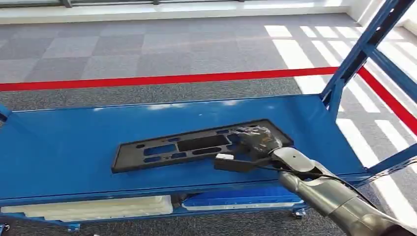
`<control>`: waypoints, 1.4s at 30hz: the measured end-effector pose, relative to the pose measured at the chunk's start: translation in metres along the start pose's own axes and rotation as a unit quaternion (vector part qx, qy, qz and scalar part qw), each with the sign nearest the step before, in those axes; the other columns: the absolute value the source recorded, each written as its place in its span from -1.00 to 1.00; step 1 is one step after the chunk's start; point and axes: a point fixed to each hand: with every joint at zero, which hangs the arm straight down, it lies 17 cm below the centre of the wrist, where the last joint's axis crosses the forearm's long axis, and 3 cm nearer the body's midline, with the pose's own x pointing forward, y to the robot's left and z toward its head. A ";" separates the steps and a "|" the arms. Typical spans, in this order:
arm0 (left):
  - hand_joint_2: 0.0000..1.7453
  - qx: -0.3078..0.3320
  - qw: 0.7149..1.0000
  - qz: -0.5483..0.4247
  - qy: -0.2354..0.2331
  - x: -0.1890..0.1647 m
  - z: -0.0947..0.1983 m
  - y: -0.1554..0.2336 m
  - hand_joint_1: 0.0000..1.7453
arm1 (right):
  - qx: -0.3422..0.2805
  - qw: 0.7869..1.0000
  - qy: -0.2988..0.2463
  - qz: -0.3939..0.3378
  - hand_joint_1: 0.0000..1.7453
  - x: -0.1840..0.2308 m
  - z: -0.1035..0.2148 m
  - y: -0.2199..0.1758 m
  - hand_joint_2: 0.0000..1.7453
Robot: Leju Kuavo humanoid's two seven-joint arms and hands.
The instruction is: Take the parts from the cabinet and place them on the table.
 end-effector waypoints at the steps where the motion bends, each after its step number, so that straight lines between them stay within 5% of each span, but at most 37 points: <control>1: -1.00 0.000 1.000 0.000 0.000 0.000 0.000 0.000 -1.00 | -0.002 1.000 0.001 -0.001 1.00 -0.001 0.001 0.001 1.00; 11: -1.00 -0.017 0.998 -0.017 -0.050 0.015 0.002 -0.006 -1.00 | -0.083 0.996 -0.001 -0.038 1.00 0.010 0.021 -0.022 1.00; 17: -1.00 -0.023 0.998 -0.027 -0.055 0.016 0.003 -0.009 -1.00 | -0.182 0.980 -0.016 -0.080 1.00 0.019 0.032 -0.091 1.00; 23: -1.00 -0.028 0.998 -0.030 -0.056 0.016 0.003 -0.011 -1.00 | -0.292 0.936 -0.072 -0.181 1.00 0.040 0.052 -0.180 1.00; 24: 1.00 -0.028 0.998 -0.030 -0.057 0.016 0.004 -0.011 -1.00 | -0.305 0.930 -0.081 -0.191 1.00 0.042 0.055 -0.190 1.00; 32: 1.00 -0.023 0.998 -0.033 -0.047 0.012 0.003 -0.009 -1.00 | -0.376 0.874 -0.146 -0.272 1.00 0.070 0.085 -0.255 1.00; 42: 1.00 -0.029 0.998 -0.020 -0.051 0.014 0.004 -0.011 -1.00 | -0.361 0.829 -0.206 -0.375 1.00 0.092 0.094 -0.263 1.00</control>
